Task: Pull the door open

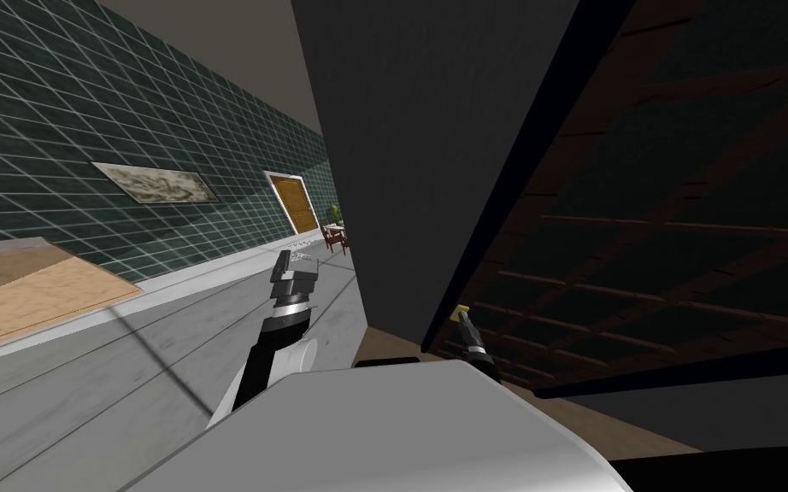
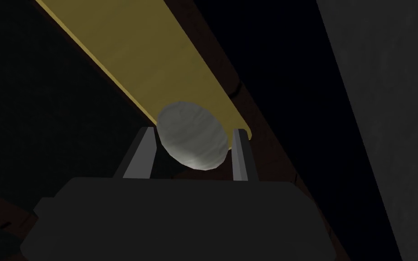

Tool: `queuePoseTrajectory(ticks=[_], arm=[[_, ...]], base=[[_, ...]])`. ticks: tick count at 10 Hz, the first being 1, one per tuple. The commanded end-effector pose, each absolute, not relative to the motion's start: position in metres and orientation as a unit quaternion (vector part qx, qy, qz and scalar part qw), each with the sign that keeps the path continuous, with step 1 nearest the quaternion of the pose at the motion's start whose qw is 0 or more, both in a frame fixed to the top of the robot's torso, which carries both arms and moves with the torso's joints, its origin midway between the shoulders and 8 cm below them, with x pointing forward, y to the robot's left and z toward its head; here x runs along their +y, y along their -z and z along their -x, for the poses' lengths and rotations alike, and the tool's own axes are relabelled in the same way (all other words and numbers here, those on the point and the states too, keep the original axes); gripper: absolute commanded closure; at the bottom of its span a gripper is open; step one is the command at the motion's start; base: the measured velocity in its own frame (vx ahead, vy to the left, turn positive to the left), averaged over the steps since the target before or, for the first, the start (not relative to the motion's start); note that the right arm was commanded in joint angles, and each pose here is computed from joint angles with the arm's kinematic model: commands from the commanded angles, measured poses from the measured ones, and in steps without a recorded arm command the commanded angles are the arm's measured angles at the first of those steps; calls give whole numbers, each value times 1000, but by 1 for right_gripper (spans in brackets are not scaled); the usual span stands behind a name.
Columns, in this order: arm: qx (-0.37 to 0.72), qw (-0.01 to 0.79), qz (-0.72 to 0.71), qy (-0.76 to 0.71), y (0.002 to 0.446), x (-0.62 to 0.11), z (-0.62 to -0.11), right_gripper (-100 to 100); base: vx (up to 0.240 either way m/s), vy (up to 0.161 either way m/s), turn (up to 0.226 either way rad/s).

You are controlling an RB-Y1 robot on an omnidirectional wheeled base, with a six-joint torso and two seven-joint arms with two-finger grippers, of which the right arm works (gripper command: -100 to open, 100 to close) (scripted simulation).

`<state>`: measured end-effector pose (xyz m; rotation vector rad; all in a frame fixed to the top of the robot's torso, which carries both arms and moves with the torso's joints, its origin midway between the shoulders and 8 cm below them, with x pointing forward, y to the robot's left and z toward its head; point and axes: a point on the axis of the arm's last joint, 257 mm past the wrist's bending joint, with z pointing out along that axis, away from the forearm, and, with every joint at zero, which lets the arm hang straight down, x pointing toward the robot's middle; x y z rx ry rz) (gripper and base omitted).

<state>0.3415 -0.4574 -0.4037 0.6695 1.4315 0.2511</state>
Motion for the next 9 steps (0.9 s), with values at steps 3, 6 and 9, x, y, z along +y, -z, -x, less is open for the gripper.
queuePoseTrajectory(ticks=[3, 6, 9], arm=[[623, 691, -336, -143, 403, -461, -341, 100], [606, 686, -366, -171, 403, -462, -343, 100], [589, 680, -391, -195, 403, -463, -344, 100]], base=[[-41, -16, 50], [-35, -9, 37], [-39, -12, 53]])
